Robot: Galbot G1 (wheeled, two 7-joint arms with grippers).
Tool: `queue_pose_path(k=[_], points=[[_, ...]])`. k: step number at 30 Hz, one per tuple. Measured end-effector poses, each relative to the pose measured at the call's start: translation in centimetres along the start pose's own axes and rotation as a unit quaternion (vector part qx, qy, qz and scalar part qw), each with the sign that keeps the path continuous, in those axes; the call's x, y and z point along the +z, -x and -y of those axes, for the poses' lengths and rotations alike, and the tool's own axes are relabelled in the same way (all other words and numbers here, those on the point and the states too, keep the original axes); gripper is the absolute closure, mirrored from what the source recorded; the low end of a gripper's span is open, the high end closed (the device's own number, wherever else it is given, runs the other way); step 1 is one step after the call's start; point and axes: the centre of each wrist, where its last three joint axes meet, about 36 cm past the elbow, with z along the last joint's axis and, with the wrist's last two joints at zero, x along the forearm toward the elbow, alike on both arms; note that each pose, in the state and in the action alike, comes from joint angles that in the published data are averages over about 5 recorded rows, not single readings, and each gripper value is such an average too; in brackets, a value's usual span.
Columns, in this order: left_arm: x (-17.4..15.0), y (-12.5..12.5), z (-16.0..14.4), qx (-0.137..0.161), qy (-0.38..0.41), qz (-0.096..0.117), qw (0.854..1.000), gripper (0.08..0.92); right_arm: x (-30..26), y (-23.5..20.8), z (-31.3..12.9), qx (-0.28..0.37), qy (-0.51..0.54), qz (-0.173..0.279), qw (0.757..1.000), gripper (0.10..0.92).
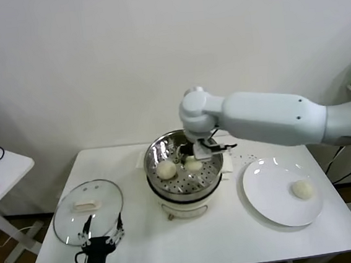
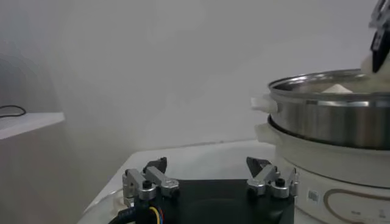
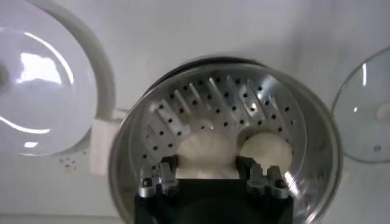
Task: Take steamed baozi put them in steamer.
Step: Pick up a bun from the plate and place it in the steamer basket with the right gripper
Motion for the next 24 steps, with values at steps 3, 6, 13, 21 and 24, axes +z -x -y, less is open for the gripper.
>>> queue_pose_path(k=[3,6,13,21,24], points=[[0.2,-0.1,0.1,0.001,-0.001,-0.003,1.000,0.177,-0.4,1.1,0.7,0.001,-0.006,0.011,1.000,0.377],[0.4,-0.1,0.2,0.001,-0.002,-0.005,1.000,0.177,-0.7,1.9,1.2,0.001,-0.010,0.019,1.000,0.377],[0.5,0.0,0.3,0.002,-0.003,-0.006,1.000,0.177,-1.3,3.3,1.9,0.002,-0.015,0.035,0.999,0.377],[0.6,0.0,0.4,0.002,-0.003,-0.008,1.000,0.177,-1.5,3.9,2.1,0.001,-0.014,0.044,0.999,0.373],[0.6,0.0,0.5,0.002,-0.003,-0.008,1.000,0.177,-1.5,4.0,2.0,0.001,-0.012,0.047,0.999,0.370]])
